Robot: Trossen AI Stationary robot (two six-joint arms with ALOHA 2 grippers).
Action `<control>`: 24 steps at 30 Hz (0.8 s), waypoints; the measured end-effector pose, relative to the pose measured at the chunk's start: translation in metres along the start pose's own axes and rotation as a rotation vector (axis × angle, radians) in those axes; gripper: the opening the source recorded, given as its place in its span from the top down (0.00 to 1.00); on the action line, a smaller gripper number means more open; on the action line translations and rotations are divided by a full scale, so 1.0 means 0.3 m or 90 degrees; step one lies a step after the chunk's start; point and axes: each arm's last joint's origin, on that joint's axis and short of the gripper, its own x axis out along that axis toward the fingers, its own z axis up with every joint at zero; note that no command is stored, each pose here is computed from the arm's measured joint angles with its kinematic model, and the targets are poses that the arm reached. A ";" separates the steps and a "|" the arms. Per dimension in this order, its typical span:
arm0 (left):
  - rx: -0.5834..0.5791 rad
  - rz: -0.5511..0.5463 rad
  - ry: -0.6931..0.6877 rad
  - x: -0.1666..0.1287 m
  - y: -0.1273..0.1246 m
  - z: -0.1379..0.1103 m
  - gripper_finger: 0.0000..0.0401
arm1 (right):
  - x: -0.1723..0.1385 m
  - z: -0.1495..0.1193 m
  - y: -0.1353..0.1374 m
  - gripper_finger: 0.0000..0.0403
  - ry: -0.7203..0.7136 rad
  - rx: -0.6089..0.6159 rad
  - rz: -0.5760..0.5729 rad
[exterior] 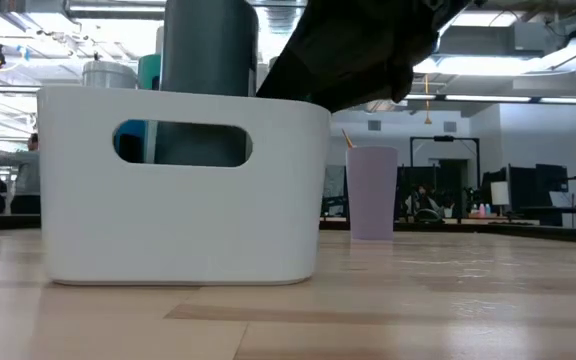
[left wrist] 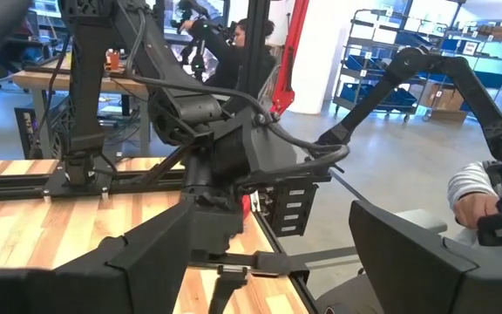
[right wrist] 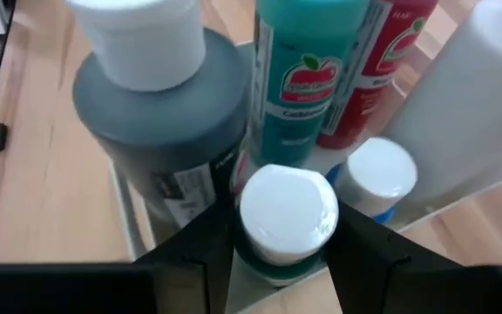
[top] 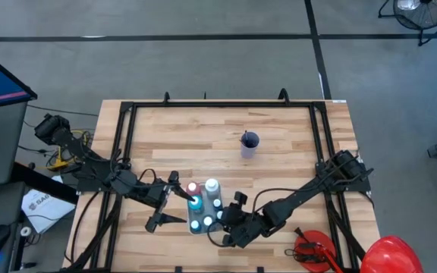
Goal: Pick & Place Paint Supplies
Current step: Put the black and green paint bottle into the white bin
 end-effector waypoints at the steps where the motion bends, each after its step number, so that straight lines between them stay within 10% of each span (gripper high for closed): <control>1: 0.000 0.000 0.000 0.000 0.000 0.000 0.26 | 0.000 -0.001 0.000 0.65 0.001 0.002 0.000; 24: 0.000 0.002 -0.001 0.000 0.000 0.001 0.26 | 0.059 -0.036 -0.023 0.64 0.042 0.006 -0.029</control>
